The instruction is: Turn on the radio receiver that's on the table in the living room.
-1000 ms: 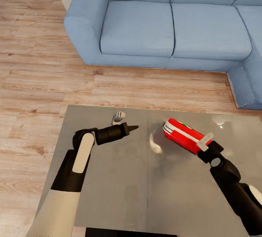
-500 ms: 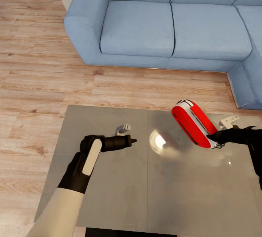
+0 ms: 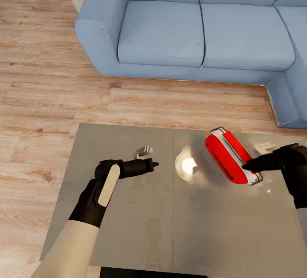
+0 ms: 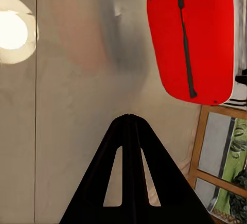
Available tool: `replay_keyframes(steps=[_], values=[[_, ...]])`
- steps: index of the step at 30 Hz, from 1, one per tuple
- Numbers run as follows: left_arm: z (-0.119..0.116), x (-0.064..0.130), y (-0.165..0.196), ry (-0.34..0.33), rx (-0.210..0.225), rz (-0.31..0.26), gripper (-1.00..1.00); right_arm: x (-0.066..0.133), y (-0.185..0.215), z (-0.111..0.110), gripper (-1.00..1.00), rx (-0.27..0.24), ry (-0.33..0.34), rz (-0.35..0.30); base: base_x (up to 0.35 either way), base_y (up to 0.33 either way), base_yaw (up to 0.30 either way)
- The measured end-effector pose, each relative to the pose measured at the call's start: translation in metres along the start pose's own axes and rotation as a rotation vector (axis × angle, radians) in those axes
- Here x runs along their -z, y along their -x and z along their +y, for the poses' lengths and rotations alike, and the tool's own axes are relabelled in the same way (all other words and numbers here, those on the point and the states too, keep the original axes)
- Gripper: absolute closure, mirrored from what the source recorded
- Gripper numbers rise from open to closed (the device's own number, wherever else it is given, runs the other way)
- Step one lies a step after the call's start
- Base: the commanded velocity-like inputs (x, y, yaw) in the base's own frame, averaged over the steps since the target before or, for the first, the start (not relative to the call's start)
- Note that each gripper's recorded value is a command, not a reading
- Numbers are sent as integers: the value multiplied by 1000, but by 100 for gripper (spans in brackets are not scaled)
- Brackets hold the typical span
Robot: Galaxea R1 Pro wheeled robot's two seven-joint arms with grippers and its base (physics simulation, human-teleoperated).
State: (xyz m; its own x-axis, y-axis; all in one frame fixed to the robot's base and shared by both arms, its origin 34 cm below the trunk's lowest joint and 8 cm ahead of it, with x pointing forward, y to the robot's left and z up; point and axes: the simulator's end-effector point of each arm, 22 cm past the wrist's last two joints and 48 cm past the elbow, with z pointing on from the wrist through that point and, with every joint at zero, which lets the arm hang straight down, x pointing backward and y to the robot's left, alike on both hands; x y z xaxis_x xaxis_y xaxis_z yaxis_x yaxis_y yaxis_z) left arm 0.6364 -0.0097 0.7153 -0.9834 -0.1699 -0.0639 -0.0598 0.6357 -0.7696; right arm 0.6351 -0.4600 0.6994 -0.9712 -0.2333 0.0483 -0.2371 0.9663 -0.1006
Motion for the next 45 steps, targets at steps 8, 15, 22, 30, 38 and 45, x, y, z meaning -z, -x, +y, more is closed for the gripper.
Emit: replay_keyframes(steps=[8, 15, 22, 30, 38, 45], values=[[0, 0, 1, 1, -3, -3, 100, 6, 10, 14, 100, 38, 32, -19, 0, 0, 0], [-1, 1, 1, 0, -4, -3, 100, 26, 31, 21, 100, 63, 44, -89, 0, 0, 0], [-1, 1, 2, 0, -4, -4, 100, 25, 29, 24, 100, 62, 60, -82, 0, 0, 0], [-2, 1, 2, 0, -5, -4, 100, 22, 28, 26, 100, 61, 60, -76, 0, 0, 0], [-2, 1, 1, -1, -6, -3, 100, 8, 12, 26, 100, 42, 75, -24, 0, 0, 0], [-1, 1, 1, 0, -5, -2, 100, 8, 12, 26, 100, 41, 78, -25, 0, 0, 0]])
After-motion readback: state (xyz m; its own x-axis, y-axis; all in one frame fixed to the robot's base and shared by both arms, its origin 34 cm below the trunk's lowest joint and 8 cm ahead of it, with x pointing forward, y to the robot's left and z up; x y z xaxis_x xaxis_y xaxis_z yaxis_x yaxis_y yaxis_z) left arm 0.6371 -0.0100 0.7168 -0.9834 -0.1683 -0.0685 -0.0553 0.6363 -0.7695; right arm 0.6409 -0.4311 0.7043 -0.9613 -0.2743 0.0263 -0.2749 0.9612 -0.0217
